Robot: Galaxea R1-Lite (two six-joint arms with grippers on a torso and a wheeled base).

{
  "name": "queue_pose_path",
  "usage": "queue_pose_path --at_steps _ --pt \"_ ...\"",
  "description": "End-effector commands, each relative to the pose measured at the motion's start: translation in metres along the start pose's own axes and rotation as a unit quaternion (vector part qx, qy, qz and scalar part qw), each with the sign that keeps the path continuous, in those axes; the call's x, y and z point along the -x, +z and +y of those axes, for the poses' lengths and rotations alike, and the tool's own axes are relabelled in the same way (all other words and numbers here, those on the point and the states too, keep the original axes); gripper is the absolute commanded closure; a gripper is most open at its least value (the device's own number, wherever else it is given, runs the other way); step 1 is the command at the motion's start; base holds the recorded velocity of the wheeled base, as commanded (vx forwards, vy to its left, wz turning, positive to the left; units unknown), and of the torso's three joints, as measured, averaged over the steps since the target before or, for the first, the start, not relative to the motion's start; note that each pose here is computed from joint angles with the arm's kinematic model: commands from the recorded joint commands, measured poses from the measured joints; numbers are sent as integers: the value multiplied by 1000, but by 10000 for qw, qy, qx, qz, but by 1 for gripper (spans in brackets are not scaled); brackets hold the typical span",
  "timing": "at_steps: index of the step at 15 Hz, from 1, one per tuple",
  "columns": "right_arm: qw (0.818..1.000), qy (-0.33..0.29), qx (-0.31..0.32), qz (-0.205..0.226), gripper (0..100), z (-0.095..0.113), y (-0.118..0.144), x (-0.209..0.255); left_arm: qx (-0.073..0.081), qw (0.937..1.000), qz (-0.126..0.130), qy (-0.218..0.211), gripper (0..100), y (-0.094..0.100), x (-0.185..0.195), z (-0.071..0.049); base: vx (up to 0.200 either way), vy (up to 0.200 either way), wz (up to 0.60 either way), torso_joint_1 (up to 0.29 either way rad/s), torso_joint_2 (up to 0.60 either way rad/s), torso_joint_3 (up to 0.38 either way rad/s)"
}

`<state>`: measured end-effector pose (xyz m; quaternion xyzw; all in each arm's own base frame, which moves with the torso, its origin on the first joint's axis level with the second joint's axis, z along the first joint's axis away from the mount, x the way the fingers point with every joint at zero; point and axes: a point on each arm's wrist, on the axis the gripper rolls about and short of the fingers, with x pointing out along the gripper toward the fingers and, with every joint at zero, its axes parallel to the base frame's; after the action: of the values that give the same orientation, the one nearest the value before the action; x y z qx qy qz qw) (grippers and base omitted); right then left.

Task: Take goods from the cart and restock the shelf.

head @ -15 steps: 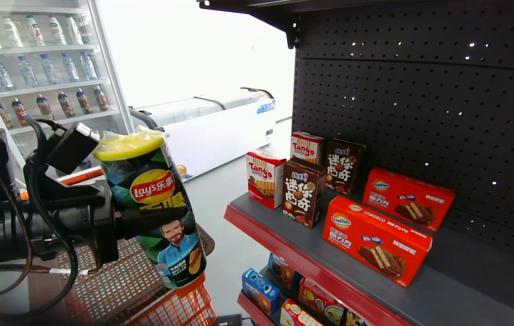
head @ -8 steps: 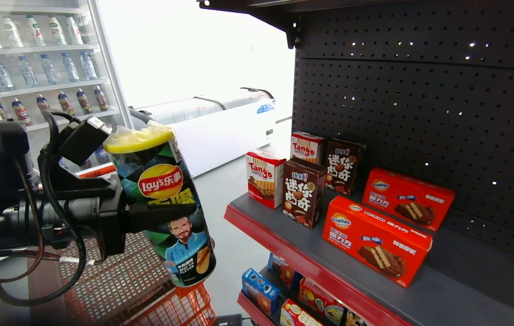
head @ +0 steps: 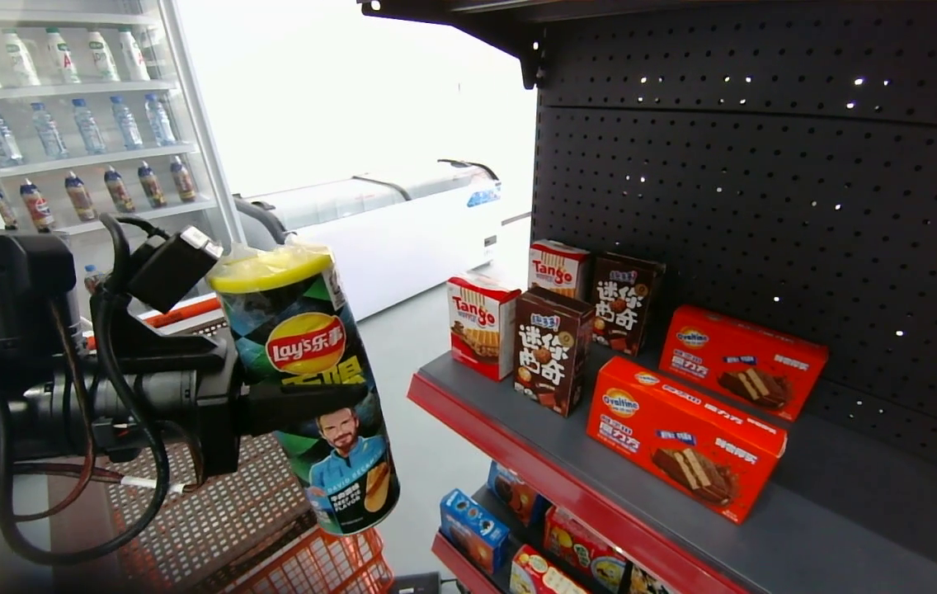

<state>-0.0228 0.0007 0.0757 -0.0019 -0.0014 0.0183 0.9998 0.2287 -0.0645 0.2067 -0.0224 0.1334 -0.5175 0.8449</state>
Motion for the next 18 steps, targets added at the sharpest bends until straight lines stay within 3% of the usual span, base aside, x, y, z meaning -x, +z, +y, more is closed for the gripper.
queue_pose_path --at_steps 1,7,11,14,18 --pt "10000 1 4 -2 0 0 0 0 -2 10000 5 -6 100 -1 0 -1 0 0 -600 2 2 7" --pt "10000 1 4 -2 0 0 0 0 -37 10000 -3 -64 100 0 -1 -2 0 0 -600 5 3 3" --pt "10000 1 4 -2 0 0 0 0 -101 9995 22 -285 100 1 -9 -11 0 0 -600 4 -1 0" --pt "10000 1 4 -2 0 0 0 0 -236 9976 25 -644 100 5 -17 -27 0 0 -600 4 4 2" --pt "10000 1 4 -2 0 0 0 0 -226 9975 47 -674 100 3 -19 -28 0 0 -600 0 1 0"
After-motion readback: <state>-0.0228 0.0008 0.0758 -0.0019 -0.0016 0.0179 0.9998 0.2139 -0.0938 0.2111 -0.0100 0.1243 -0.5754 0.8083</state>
